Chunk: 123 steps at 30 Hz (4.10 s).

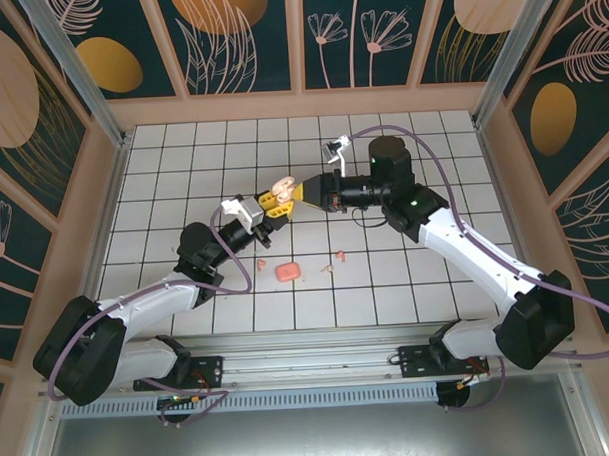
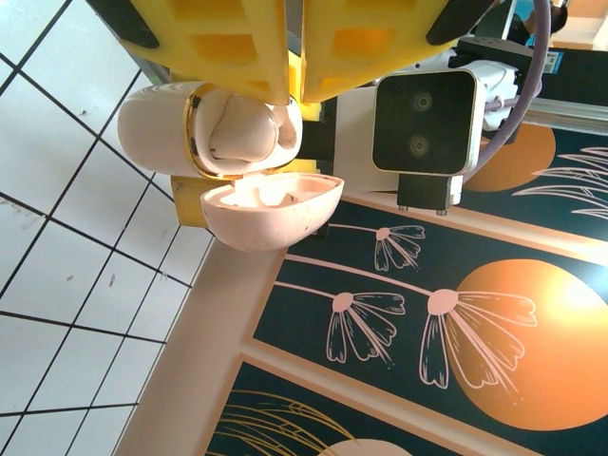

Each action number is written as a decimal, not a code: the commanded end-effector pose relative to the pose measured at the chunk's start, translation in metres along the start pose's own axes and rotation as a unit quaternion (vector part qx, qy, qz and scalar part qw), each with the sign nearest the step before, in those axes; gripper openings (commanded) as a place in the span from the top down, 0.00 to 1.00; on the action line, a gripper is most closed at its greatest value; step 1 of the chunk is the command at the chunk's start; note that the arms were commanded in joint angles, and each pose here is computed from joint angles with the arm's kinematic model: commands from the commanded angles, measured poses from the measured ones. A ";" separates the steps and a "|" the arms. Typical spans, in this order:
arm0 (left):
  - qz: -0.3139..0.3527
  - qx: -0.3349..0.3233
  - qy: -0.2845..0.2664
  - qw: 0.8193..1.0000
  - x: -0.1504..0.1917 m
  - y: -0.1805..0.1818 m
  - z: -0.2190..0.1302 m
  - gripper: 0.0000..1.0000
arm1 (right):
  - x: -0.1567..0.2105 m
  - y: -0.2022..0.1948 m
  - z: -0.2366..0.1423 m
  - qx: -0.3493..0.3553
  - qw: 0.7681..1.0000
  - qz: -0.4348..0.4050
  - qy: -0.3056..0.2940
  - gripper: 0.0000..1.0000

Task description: Insert the wireless bluetooth earbuds into the charging case

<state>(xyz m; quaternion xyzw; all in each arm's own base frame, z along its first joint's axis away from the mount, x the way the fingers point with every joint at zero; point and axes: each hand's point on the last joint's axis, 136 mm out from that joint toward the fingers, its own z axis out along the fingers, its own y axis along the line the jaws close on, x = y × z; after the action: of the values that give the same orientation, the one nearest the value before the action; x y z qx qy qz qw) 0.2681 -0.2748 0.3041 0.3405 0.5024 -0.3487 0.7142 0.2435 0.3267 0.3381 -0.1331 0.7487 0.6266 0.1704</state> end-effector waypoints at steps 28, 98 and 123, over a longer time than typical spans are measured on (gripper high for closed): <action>-0.138 -0.250 0.115 0.951 0.079 0.056 -0.079 0.88 | 0.092 -0.176 -0.070 0.396 0.865 0.305 -0.049 0.66; -0.153 -0.297 0.115 0.935 0.090 0.053 -0.123 0.87 | 0.129 -0.268 -0.020 0.530 0.762 0.371 0.017 0.60; -0.149 -0.304 0.120 0.933 0.092 0.054 -0.125 0.87 | 0.125 -0.295 -0.006 0.536 0.758 0.369 0.035 0.65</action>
<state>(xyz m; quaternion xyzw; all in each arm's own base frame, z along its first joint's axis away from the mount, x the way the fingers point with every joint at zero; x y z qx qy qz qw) 0.2753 -0.1600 0.1850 0.0694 0.7174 -0.2474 0.6475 0.2450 0.2694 0.0225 0.2490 0.9571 0.1337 -0.0630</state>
